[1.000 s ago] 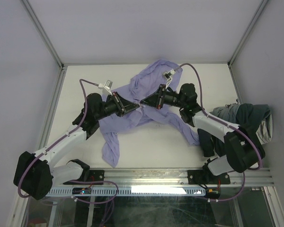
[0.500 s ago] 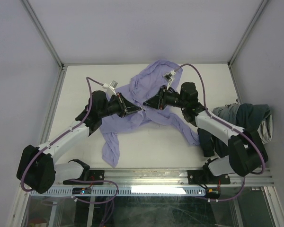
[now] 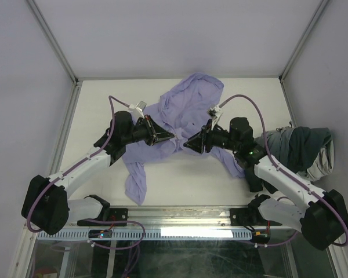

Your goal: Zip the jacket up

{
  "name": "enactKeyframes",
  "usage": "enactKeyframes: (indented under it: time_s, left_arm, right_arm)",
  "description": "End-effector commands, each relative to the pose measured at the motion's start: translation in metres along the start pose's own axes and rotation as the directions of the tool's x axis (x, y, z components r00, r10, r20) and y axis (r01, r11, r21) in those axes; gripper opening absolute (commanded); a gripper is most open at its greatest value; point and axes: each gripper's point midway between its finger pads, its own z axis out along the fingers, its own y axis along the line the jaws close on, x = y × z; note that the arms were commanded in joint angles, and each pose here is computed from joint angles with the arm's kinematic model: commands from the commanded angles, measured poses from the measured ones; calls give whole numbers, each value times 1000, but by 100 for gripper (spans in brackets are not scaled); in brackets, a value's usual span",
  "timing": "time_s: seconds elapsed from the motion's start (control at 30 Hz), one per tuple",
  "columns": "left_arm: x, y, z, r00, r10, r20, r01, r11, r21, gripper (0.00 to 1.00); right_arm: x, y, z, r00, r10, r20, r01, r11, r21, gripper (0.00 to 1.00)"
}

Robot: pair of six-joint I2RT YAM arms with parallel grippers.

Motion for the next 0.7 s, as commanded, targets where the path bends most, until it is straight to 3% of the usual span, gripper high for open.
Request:
enactKeyframes:
  time_s: [0.0,0.67]
  left_arm:
    - [-5,-30,-1,1000,22,-6,-21,997,80,0]
    - [-5,-29,-2,1000,-5,3,5,997,74,0]
  right_arm:
    - [14,-2,8,999,-27,24,27,1000,10,45]
    - [17,-8,49,991,-30,132,37,998,-47,42]
